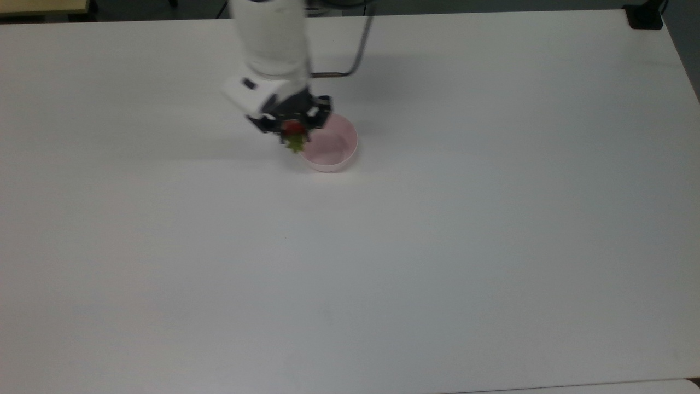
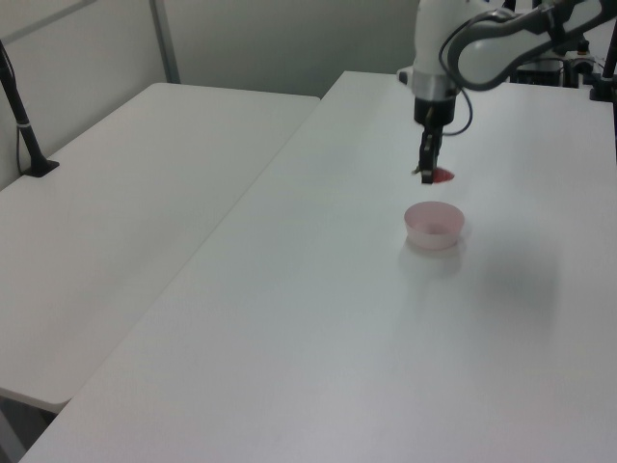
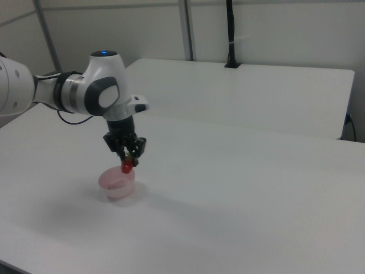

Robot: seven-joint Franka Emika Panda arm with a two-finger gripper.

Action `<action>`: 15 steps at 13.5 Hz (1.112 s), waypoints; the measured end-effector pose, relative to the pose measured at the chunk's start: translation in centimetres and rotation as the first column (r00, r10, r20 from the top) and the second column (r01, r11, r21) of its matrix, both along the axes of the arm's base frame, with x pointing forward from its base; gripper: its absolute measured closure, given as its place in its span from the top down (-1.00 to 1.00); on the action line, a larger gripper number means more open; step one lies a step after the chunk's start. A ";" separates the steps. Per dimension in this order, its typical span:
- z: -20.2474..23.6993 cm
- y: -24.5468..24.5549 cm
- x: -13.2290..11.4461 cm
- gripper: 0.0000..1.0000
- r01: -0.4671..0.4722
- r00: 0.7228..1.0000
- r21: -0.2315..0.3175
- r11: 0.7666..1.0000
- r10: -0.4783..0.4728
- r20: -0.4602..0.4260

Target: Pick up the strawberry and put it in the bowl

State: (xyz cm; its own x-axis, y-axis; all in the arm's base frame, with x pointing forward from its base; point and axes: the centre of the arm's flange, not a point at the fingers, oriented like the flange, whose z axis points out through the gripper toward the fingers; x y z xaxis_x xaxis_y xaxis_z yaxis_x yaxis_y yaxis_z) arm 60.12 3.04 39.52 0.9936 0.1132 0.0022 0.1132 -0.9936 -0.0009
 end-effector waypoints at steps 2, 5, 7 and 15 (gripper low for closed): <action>-1.5 4.1 -0.1 -0.16 0.037 0.999 -0.013 0.999 -0.037 -0.022; -2.7 5.4 0.0 -0.15 0.057 0.998 -0.042 0.997 -0.059 -0.033; -2.5 5.1 0.4 0.30 0.066 0.997 -0.043 0.997 -0.067 -0.025; 4.3 4.1 0.3 1.00 0.087 0.996 -0.057 0.995 -0.085 0.031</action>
